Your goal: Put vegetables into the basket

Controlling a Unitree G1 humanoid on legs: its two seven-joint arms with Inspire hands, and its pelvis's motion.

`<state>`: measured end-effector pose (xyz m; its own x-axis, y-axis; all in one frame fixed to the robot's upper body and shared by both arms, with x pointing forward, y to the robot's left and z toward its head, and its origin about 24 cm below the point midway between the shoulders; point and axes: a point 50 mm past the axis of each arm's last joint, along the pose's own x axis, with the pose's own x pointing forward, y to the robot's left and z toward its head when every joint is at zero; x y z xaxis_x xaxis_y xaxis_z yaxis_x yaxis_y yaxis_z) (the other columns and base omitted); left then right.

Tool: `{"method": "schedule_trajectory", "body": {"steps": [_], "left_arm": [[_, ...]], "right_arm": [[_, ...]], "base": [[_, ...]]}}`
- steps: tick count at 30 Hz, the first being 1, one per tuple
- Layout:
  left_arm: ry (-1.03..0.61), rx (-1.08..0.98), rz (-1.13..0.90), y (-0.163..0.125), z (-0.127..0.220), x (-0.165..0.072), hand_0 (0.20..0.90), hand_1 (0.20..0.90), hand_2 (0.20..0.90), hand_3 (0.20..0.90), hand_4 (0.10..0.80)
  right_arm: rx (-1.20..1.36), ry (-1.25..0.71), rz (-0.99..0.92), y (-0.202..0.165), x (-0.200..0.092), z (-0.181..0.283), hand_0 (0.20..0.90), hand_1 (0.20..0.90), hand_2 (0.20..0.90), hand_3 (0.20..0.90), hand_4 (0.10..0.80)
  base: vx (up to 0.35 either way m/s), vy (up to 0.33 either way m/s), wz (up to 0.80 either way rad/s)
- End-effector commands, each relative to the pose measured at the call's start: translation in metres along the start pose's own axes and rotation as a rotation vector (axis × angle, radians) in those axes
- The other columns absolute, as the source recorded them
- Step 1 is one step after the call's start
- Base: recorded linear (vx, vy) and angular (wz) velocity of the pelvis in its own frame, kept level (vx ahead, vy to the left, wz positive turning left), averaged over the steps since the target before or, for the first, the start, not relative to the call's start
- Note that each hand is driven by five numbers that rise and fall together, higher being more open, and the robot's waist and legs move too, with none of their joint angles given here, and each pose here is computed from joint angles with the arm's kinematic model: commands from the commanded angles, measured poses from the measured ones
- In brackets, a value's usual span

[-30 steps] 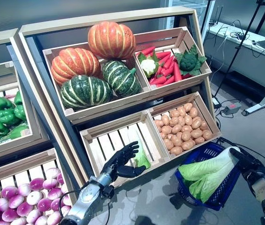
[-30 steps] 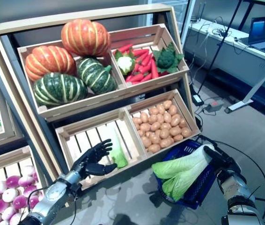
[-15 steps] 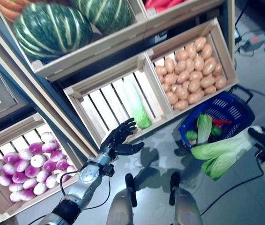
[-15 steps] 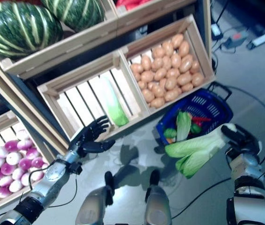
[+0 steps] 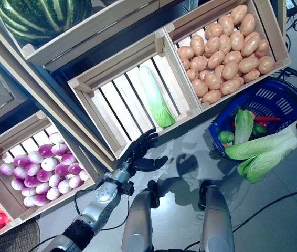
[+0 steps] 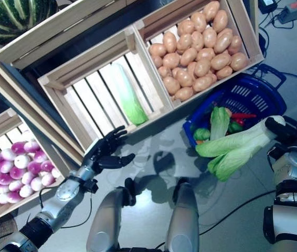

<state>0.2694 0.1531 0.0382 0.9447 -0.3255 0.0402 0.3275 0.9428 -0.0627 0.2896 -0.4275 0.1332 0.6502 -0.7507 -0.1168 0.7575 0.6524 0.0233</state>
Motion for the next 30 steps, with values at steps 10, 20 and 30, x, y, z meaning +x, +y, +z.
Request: {"method": "schedule_trajectory", "body": {"steps": [10, 20, 30], "left_arm": [[-0.273, -0.047, -0.043, -0.008, 0.046, -0.001, 0.9, 0.9, 0.9, 0.9, 0.8], [-0.247, -0.037, -0.056, -0.006, 0.04, -0.005, 0.9, 0.9, 0.9, 0.9, 0.8], [-0.197, -0.032, -0.023, 0.006, 0.03, -0.01, 0.9, 0.9, 0.9, 0.9, 0.8]], "right_arm": [[-0.026, -0.399, -0.046, -0.009, -0.004, 0.105, 0.9, 0.9, 0.9, 0.9, 0.8], [-0.045, -0.373, 0.062, -0.004, -0.002, 0.093, 0.9, 0.9, 0.9, 0.9, 0.8], [-0.068, -0.363, 0.212, 0.016, -0.006, 0.073, 0.9, 0.9, 0.9, 0.9, 0.8]], "base": [[-0.019, 0.017, 0.0], [0.008, -0.007, 0.02], [0.048, -0.016, -0.01]]}}
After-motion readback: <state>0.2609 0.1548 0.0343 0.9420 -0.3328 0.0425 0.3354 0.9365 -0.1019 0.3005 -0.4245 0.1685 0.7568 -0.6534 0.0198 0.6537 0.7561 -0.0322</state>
